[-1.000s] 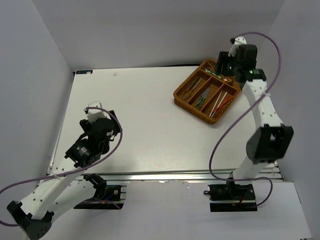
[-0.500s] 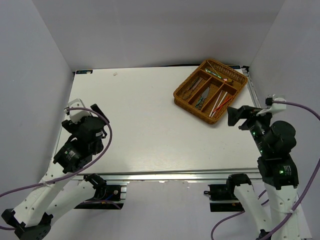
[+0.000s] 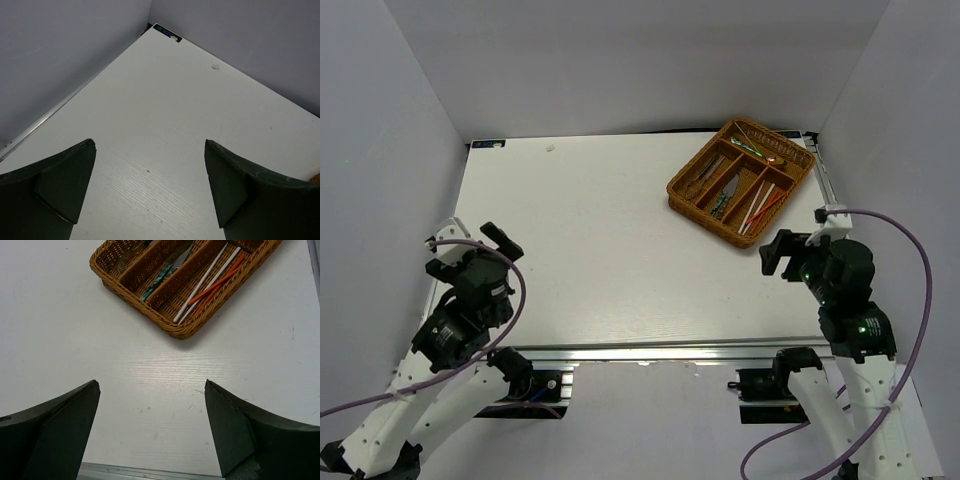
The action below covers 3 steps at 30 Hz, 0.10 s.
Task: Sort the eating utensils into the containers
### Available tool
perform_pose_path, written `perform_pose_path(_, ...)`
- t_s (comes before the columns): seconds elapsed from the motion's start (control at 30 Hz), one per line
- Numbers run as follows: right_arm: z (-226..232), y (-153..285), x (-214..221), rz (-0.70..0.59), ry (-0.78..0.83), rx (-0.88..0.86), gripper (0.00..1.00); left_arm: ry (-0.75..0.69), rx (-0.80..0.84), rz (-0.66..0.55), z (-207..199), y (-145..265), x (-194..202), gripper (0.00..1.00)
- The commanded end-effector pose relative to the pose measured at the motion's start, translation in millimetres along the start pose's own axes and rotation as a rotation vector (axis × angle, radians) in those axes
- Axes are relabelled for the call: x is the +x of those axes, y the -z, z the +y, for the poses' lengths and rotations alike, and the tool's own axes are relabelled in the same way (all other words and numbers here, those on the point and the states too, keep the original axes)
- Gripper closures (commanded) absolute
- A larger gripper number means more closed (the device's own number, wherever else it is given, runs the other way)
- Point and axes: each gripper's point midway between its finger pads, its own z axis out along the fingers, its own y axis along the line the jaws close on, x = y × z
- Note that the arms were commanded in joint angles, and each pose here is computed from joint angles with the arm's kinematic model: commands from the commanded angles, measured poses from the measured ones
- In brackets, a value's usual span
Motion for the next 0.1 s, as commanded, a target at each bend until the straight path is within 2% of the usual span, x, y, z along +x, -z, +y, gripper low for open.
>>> perform_pose_path(0.0,-2.1,-0.4,-10.0,-0.045,0.011,0.013,0.11,-0.039,-0.016,0.005,-2.0,-3.8,5.5,0.02)
perform_pose_path(0.07,-1.2,-0.9,-10.5,-0.043,0.009,0.009,0.11,-0.05,-0.012,0.011,-4.3,-4.6,7.6,0.02)
